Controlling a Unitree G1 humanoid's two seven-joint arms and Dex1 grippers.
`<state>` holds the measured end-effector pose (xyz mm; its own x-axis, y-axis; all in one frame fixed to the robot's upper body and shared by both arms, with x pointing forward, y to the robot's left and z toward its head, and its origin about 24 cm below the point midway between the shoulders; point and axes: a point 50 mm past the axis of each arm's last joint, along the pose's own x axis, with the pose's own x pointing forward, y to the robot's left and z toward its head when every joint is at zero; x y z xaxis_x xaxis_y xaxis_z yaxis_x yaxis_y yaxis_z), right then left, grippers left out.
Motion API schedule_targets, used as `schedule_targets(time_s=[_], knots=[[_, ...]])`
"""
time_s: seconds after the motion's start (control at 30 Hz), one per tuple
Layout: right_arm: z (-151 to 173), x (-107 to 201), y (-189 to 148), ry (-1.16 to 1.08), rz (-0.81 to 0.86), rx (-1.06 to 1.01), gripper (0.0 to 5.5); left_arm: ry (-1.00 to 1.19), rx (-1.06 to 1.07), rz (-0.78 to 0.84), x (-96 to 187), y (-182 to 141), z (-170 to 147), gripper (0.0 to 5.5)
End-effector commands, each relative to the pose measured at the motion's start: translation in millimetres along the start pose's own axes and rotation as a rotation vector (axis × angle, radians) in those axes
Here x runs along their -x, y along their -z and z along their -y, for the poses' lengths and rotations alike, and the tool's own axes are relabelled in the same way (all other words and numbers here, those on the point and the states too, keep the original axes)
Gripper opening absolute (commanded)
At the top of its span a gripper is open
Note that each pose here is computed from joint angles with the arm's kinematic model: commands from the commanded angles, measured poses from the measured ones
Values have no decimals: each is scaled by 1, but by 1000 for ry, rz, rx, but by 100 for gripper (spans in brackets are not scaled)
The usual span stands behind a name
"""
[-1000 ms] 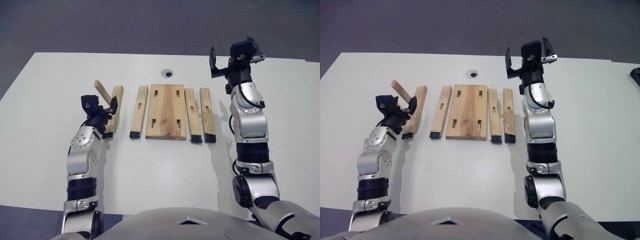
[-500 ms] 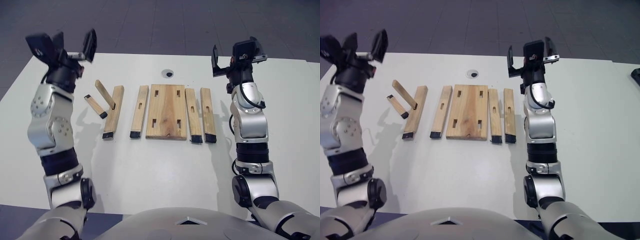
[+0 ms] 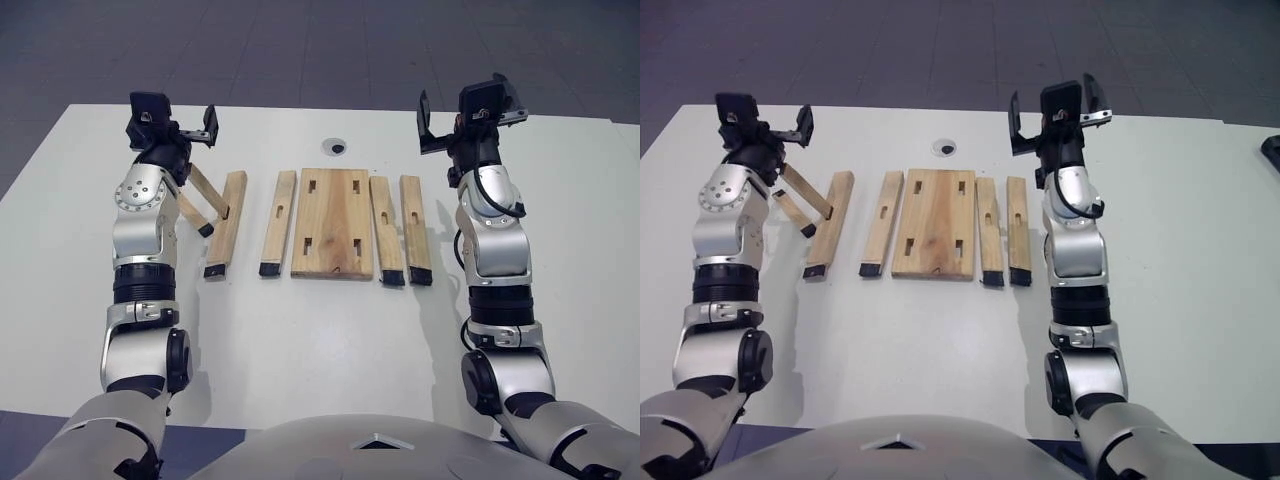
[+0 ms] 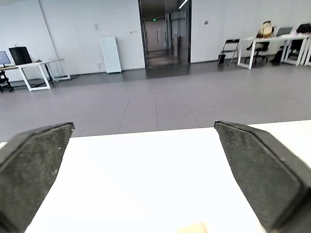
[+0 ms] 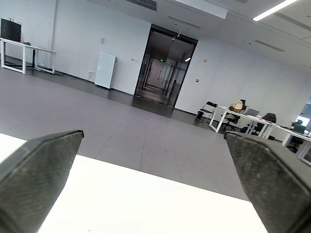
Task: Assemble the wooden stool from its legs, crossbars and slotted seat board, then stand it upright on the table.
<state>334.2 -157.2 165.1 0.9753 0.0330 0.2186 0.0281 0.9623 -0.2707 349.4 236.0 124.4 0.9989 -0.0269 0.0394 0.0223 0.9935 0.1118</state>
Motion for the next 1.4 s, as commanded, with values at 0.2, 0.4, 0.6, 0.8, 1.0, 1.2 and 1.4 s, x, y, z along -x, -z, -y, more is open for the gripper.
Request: schedule_targets(time_s=[0.2,0.4,0.6,0.8,1.0,1.2,1.4], knots=[[5,-5,-4,-11,4,6,540,14,55,39,2,2,12,538],[2,-3,-2,-9,0,1,540,-87,48,60,2,-8,-17,538],[2,-3,-2,-4,-1,-1,540,-100,53,146,-4,-35,-15,538],[0,-3,-1,-10,-4,-3,540,-92,98,375,-10,-102,-4,538],[1,-4,-2,0,4,-5,540,-30,58,306,-24,-91,8,538],[-1,-8,-3,-4,10,-10,540,-14,-91,-150,-7,54,22,538],[4,-11,-2,-2,10,-2,540,22,50,1,-21,34,37,538]])
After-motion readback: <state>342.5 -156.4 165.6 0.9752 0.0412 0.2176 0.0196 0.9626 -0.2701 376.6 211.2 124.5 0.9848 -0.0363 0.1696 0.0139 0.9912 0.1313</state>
